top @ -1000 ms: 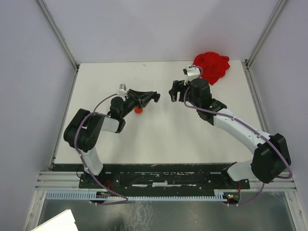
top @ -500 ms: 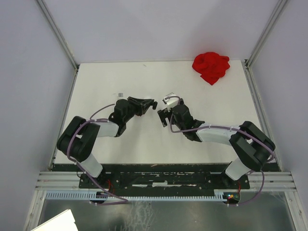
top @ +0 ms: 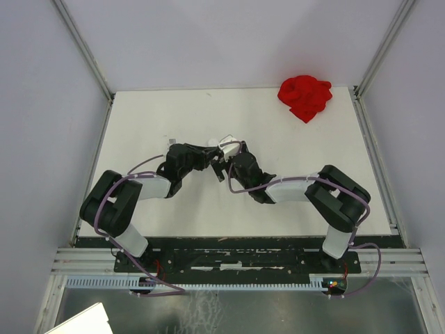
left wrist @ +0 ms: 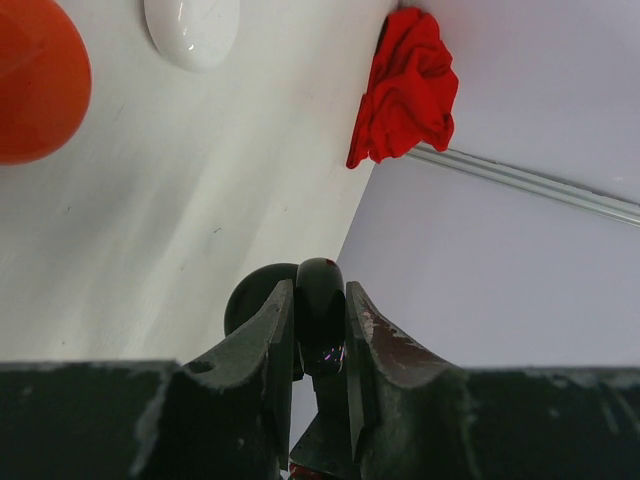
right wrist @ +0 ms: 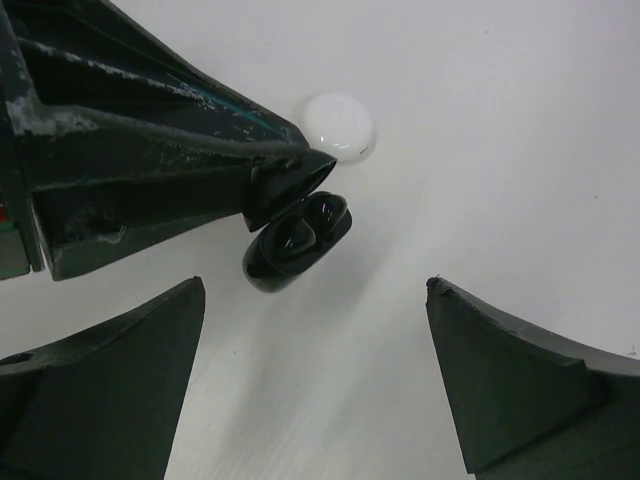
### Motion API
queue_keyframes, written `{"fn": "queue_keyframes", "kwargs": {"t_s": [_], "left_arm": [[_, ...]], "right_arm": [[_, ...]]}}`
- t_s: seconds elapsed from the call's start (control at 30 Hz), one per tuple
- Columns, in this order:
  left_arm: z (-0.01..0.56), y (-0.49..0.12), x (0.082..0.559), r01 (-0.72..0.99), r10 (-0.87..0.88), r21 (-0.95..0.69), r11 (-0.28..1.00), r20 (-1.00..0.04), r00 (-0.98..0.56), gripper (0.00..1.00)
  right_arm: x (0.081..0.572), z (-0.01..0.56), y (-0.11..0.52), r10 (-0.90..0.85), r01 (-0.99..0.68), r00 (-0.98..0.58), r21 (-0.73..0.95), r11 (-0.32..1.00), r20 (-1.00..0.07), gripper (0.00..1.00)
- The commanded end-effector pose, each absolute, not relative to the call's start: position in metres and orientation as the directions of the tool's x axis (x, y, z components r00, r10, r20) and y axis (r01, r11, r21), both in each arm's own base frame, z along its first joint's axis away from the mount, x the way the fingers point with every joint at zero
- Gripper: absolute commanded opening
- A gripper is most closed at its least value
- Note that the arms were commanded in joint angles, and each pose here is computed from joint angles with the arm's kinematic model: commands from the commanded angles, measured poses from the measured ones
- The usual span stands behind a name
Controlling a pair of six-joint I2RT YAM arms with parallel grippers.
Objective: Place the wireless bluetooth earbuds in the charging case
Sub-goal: Close the charging case.
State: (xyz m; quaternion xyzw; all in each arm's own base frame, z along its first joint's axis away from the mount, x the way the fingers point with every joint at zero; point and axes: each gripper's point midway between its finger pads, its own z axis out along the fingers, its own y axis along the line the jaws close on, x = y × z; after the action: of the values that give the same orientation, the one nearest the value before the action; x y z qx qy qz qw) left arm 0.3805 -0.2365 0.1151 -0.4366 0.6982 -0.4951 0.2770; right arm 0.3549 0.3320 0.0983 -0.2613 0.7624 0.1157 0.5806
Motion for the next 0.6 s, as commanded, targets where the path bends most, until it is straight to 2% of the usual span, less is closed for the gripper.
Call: {"fn": "queue_keyframes", "kwargs": {"t_s": [0.0,0.33,0.57], "left_arm": [[0.142,-0.244,0.390,-0.288,-0.884,-0.954,0.079,0.067,-0.463,0.03],[0.147,-0.247,0.389,-0.267,-0.874,-0.961,0.072,0.068,-0.481,0.03],[0.149,-0.248,0.389,-0.255,-0.870,-0.964,0.075,0.062,-0.489,0.03]], "right_arm": [[0.374,0.126,0.347,-0.191,-0.492,-0.129,-0.104,0.865,-0.973,1.00],[0.393,0.121,0.339,-0.234,-0.393,-0.129,-0.167,0.904,-0.964,1.00],[0.396,0.121,0.316,-0.333,-0.324,-0.111,-0.283,0.903,-0.936,1.00]]}}
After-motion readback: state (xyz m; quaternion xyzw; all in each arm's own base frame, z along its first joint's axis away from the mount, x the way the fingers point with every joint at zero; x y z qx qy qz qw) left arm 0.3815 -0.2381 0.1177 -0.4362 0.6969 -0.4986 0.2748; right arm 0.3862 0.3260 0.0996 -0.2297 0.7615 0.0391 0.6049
